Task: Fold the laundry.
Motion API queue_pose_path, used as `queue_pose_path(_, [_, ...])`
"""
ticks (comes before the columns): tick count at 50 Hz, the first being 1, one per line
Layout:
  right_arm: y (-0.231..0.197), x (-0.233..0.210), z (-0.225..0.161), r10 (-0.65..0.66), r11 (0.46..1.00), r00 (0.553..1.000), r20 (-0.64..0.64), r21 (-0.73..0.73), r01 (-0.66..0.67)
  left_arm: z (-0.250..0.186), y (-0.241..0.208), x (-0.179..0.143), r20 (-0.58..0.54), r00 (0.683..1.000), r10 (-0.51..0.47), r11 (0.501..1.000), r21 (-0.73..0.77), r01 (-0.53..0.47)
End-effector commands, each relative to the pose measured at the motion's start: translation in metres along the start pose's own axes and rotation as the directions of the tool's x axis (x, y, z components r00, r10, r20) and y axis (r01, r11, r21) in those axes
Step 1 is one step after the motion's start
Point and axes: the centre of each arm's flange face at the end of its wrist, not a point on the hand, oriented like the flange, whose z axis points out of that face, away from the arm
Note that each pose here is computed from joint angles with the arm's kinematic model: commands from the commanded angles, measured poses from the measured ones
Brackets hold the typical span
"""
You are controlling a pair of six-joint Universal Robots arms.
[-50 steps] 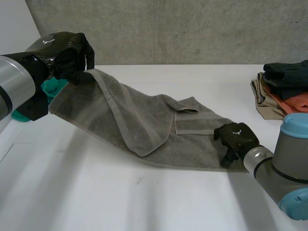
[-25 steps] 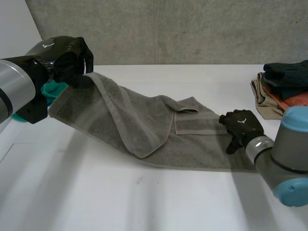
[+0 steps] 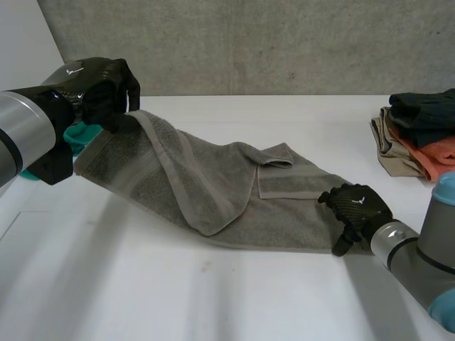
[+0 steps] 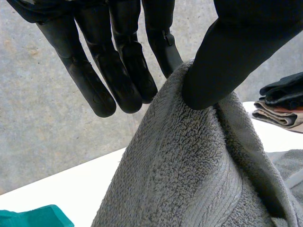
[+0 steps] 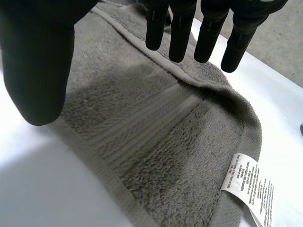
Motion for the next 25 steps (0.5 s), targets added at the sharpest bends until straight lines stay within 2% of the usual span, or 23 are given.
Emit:
queue_pose_path(1, [0.005,-0.001,0.012,-0.03,1.0,0.999,-0.026,-0.008,0.029,0.001,0.001,-0.005,0.014,1.0,-0.004,1.0,-0.004,0.004])
queue_pose_path(25, [-0.023,0.014,0.042,-0.113,0.976,0.981,-0.156,0.17,0.139,0.0,0.003,-0.007,0.021,1.0,-0.002,1.0,-0.011,0.002])
